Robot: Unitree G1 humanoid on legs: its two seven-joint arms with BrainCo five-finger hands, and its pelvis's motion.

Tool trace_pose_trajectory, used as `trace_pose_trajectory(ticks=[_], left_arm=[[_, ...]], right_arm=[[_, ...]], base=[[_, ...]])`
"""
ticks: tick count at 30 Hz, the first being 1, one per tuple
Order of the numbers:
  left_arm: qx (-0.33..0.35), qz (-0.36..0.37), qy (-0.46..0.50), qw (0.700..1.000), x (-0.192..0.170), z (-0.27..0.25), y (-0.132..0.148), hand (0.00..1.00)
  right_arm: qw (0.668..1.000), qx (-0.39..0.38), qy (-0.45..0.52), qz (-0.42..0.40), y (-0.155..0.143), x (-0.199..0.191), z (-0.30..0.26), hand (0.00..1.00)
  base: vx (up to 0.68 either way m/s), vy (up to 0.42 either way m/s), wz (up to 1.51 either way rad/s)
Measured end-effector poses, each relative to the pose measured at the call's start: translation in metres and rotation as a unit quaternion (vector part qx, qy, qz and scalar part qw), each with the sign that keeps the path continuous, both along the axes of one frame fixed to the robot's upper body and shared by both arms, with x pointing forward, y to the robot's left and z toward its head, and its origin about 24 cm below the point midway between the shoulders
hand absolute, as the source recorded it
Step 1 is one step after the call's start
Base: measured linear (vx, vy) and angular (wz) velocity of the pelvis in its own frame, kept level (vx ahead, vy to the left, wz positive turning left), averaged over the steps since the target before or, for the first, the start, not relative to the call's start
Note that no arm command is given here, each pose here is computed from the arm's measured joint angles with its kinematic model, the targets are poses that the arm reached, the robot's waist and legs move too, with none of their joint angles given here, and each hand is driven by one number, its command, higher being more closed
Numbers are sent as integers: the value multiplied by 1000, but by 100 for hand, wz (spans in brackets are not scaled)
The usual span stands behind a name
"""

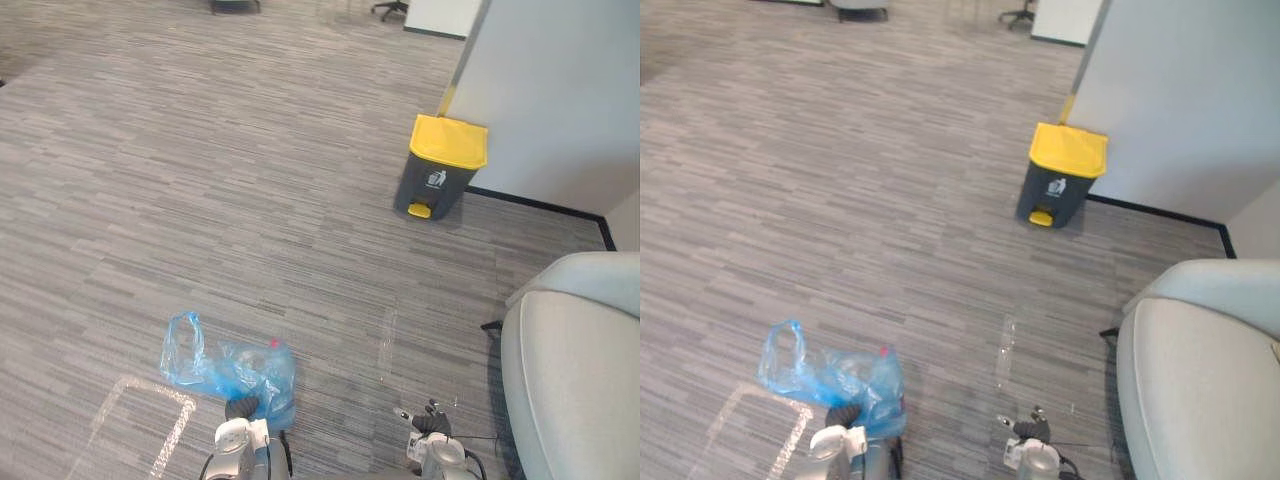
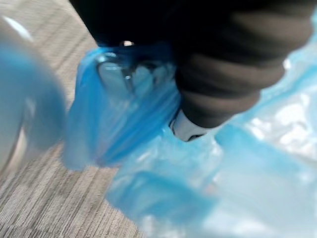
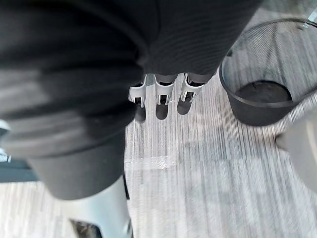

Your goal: Gather rubbish on tea table into small bin, then transfer packed bag to large trash can.

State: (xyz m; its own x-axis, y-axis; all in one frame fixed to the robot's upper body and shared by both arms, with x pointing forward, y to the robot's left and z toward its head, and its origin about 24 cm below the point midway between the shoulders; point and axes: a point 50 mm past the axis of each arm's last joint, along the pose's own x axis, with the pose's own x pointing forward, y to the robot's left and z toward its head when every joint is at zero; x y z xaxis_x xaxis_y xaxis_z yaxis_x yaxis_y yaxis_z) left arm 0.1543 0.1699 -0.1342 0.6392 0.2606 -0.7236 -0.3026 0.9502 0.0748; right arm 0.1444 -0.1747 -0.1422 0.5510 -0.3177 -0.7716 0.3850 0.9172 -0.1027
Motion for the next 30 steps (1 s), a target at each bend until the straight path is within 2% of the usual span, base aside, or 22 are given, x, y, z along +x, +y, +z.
trace_pose_trajectory(ticks=[5,9,13,19,30], left_arm=[[2,-4,14,1000,-1,-3,2,100],[8,-9,34,999,-9,-8,7,100],[5,-13,36,999,-8,-8,4,100],[-17,12,15,1000,-6,-5,-4,100],[-10,4,-1,1000,4,0,-3,100]], right_arm=[[1000,-6,4,-8,-5,-4,-1,0],[1000,-1,8,-9,-4,0,-2,0],[1000,-9,7,-20,-15,2,0,0],[1000,7,10,-4,1,4,-2,0],[999,9,43,-19,-2,-18,-9,0]], base=[[228,100,-36],[390,-110,4],[451,-159,0],[420,-84,-38],[378,236,-43]])
